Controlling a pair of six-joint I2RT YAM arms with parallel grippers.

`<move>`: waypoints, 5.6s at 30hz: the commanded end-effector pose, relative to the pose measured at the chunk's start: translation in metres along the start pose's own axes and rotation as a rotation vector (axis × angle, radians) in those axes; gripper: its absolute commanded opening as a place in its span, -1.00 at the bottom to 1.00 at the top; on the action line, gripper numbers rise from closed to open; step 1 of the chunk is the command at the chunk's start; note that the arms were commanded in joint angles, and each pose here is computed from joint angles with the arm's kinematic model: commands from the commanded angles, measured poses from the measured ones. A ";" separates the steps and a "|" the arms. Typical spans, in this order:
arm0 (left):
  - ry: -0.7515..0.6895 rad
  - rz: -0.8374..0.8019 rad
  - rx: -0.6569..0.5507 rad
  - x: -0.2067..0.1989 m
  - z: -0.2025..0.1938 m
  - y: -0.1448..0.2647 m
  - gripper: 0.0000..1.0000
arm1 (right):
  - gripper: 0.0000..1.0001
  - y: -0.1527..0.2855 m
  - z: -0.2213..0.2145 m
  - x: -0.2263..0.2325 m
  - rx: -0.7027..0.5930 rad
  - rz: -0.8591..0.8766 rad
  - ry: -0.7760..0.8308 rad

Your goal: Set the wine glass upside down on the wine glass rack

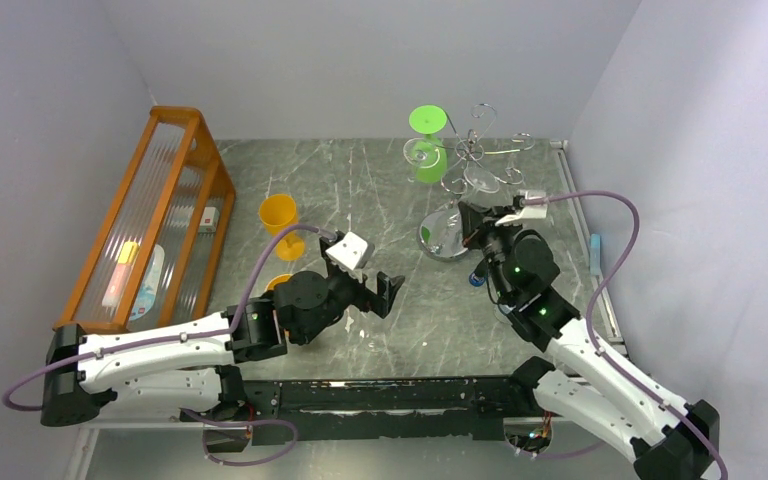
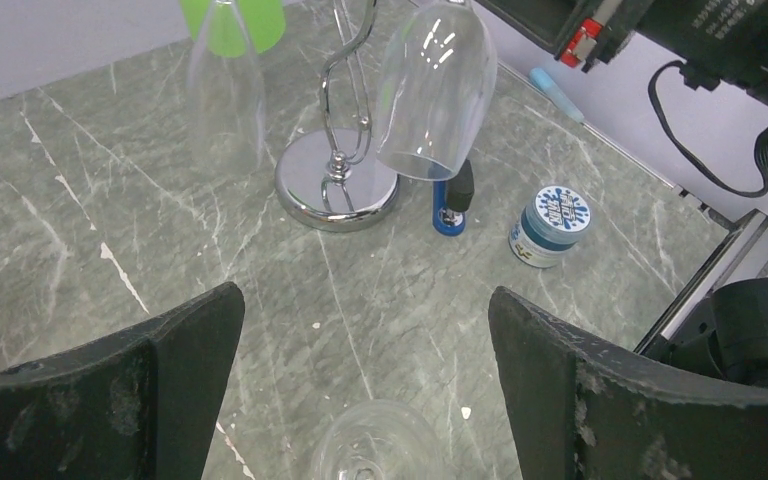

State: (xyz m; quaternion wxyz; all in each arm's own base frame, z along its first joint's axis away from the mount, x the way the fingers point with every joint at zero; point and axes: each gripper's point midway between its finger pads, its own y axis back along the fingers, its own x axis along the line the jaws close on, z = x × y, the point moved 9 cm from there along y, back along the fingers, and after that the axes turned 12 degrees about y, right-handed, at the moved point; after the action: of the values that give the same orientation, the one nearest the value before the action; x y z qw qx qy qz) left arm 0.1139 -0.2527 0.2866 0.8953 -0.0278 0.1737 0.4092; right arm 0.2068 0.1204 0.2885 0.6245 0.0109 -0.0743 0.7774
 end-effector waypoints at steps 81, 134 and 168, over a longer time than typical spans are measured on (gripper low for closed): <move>-0.028 0.026 0.059 -0.008 0.025 0.005 0.90 | -0.05 0.001 -0.007 0.002 0.087 0.111 0.049; -0.252 0.130 0.804 -0.013 -0.056 -0.006 -0.41 | 0.39 0.067 -0.011 -0.029 0.184 -0.091 -0.159; 0.108 -0.157 0.202 -0.050 0.020 -0.014 -0.90 | 0.38 0.108 -0.038 0.003 0.544 -0.118 -1.092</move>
State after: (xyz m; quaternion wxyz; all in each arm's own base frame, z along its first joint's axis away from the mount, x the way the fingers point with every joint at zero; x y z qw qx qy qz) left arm 0.0988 -0.2809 0.3080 0.9065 0.0976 0.2374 0.3351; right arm 0.1094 0.0977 0.2470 0.5586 0.4735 -0.1544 0.6633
